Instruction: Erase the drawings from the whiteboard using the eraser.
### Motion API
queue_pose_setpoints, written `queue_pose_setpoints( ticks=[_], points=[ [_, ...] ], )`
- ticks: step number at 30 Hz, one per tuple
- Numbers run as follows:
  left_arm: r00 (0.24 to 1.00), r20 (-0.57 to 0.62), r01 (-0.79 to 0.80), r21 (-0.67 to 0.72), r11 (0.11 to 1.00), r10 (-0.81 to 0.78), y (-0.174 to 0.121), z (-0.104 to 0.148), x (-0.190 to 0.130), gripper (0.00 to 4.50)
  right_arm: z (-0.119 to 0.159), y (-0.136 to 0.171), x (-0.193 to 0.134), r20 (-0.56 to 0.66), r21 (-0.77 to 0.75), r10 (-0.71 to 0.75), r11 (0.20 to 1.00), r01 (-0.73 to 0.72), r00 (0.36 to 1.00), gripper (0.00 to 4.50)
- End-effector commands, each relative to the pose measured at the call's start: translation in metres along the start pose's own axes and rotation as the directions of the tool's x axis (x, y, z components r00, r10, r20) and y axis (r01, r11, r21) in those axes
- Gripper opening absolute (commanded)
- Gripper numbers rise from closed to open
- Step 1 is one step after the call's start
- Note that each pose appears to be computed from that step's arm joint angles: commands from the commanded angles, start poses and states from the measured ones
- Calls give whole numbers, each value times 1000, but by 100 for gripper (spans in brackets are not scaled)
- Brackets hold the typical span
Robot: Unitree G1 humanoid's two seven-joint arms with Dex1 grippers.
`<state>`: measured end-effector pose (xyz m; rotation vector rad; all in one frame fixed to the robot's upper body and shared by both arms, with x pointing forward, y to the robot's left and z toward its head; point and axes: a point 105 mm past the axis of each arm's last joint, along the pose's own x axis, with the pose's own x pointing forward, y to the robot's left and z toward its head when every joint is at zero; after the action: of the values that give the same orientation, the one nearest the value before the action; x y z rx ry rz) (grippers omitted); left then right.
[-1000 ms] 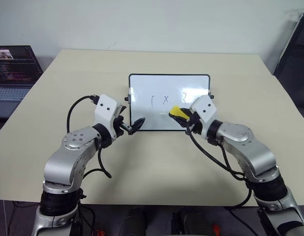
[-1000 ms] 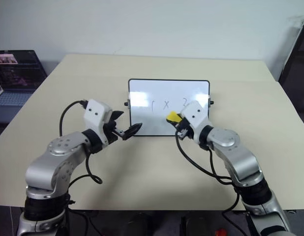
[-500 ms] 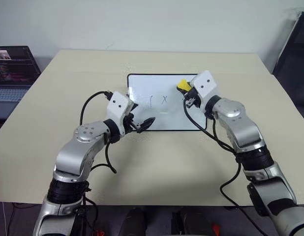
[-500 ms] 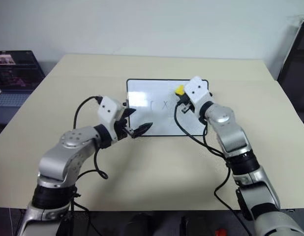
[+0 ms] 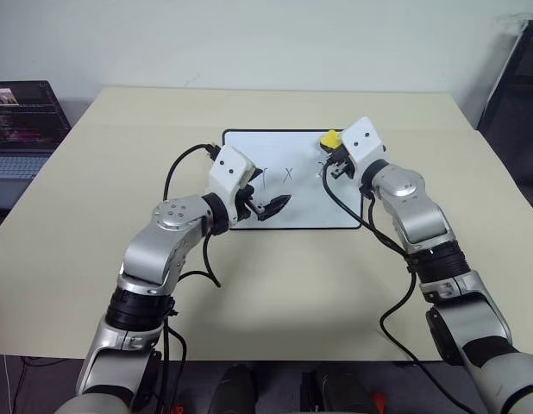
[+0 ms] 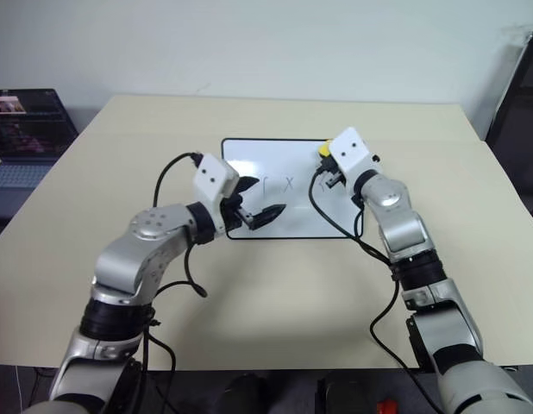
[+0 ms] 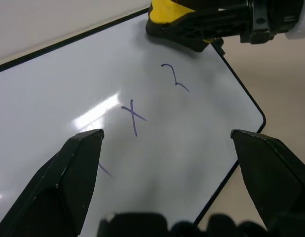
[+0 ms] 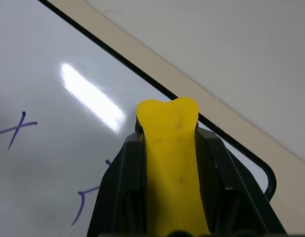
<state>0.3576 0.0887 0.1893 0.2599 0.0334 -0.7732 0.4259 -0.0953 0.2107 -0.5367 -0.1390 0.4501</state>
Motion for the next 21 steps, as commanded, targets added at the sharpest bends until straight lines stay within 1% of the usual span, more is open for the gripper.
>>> queue_pose_setpoints(
  ticks=[1, 5, 10, 14, 17, 21],
  points=[
    [999, 40, -2, 34, 999, 0, -3, 12, 4, 450, -3, 9, -3, 8, -11, 34, 999, -34, 999, 100],
    [999, 34, -2, 36, 999, 0, -3, 10, 3, 450, -14, 23, -6, -24, -16, 91, 996, -91, 996, 100],
    [1000, 26, -7, 36, 999, 6, -2, 9, 1, 450, -34, 42, -15, -114, -38, 194, 979, -199, 974, 100],
    [1000, 20, -12, 35, 999, 11, -2, 8, -1, 450, -41, 51, -23, -147, -69, 247, 963, -259, 958, 100],
    [1000, 12, -21, 30, 999, 20, 0, 5, -4, 450, -36, 46, -22, -131, -115, 223, 964, -238, 966, 100],
    [1000, 3, -28, 21, 999, 28, 3, 0, -5, 450, -23, 24, -14, -73, -132, 100, 985, -109, 992, 100]
  ],
)
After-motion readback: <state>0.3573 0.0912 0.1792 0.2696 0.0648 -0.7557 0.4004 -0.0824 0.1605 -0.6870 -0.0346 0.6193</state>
